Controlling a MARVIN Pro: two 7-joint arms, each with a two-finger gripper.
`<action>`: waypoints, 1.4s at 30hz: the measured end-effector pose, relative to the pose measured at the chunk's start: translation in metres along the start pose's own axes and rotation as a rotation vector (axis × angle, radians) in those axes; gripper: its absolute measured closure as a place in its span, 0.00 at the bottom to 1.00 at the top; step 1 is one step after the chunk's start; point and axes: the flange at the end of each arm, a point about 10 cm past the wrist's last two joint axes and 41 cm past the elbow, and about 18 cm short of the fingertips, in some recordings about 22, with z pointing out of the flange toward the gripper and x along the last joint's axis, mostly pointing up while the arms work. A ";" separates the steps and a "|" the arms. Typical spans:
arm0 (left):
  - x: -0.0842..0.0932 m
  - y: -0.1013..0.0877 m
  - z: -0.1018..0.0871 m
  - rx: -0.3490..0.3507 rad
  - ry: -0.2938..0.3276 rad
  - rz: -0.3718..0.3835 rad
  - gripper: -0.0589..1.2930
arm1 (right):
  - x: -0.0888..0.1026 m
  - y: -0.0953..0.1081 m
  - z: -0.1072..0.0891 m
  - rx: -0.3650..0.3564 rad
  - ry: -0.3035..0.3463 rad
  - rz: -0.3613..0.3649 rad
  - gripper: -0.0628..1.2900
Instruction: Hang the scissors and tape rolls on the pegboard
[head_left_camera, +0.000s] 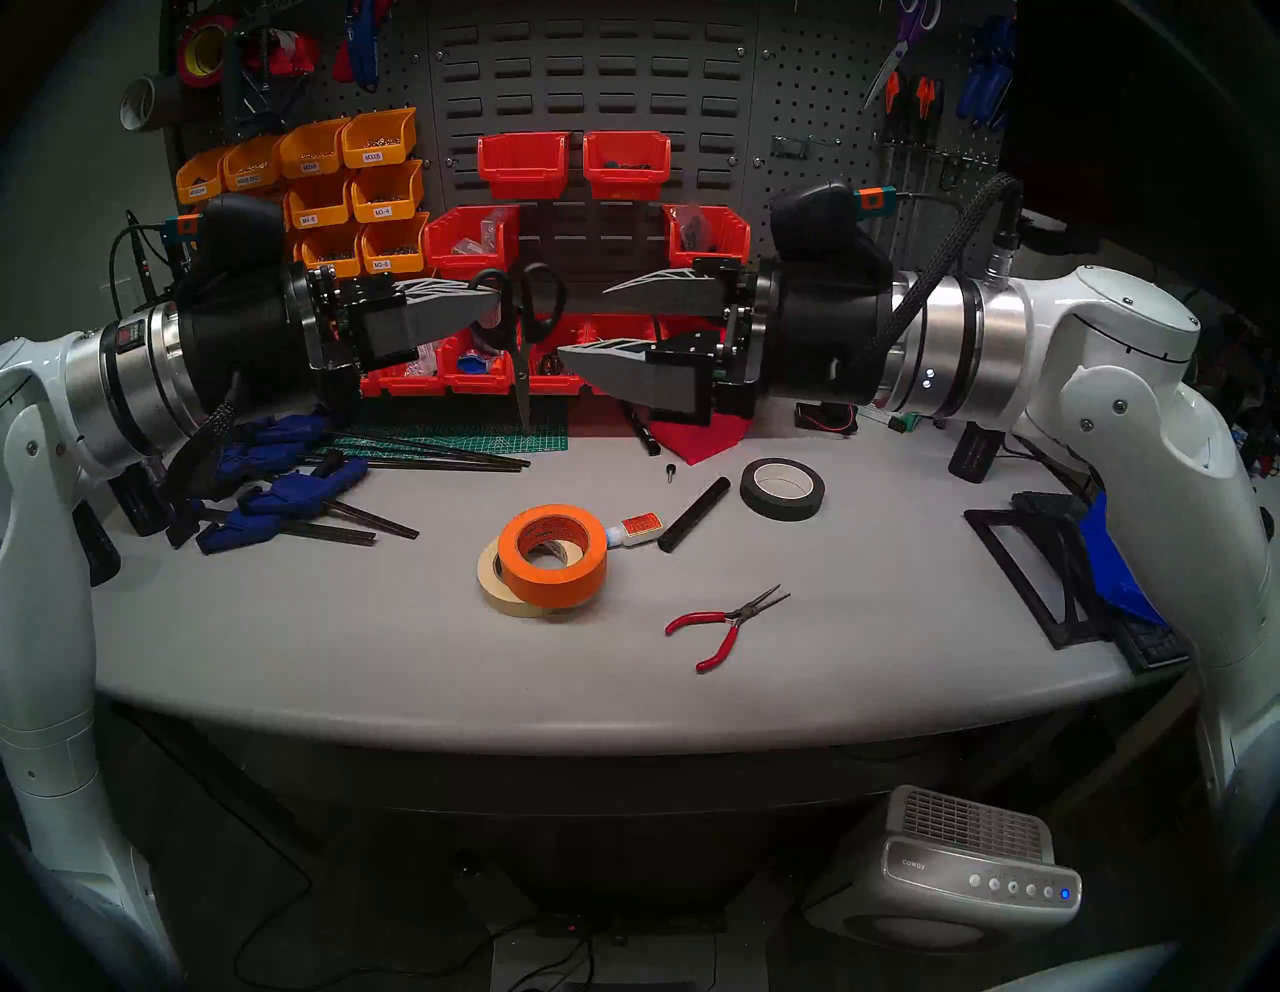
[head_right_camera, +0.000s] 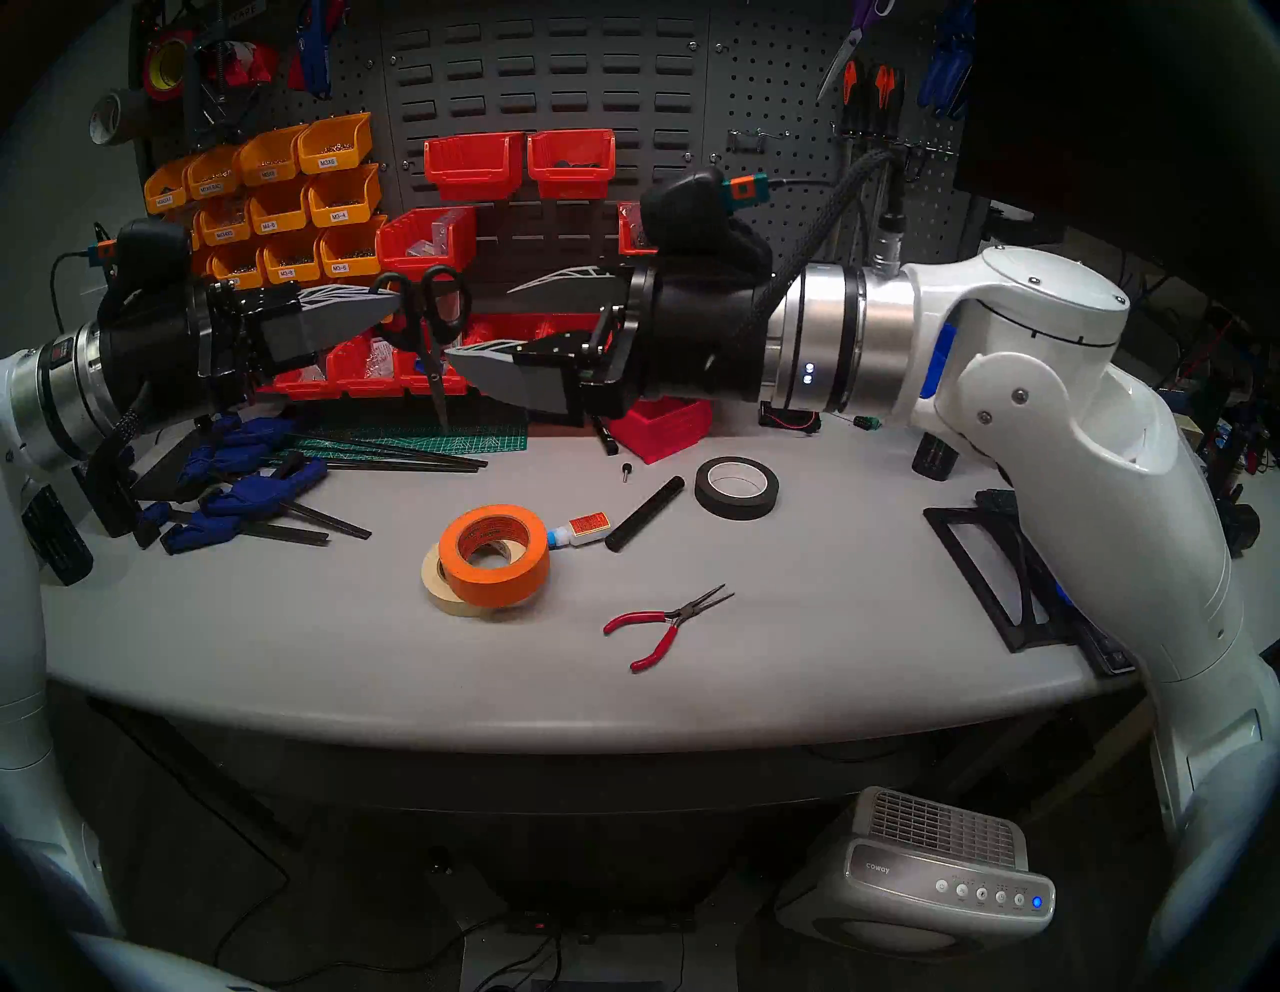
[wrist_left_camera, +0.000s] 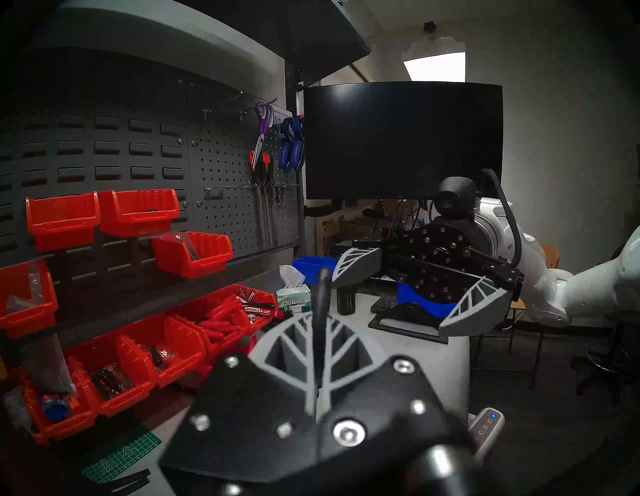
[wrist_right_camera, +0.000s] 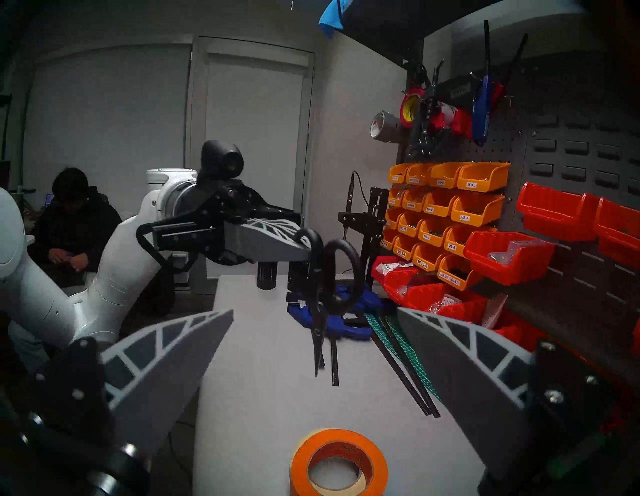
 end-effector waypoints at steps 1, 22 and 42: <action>0.000 0.000 0.000 0.000 0.000 -0.006 0.97 | -0.001 0.001 0.000 0.009 0.002 -0.004 0.04; 0.003 0.023 -0.001 -0.063 -0.001 -0.058 0.97 | -0.007 0.018 0.003 0.105 0.028 -0.065 0.04; -0.006 0.035 -0.003 -0.127 -0.025 -0.081 0.97 | -0.002 0.013 0.010 0.153 0.046 -0.083 0.56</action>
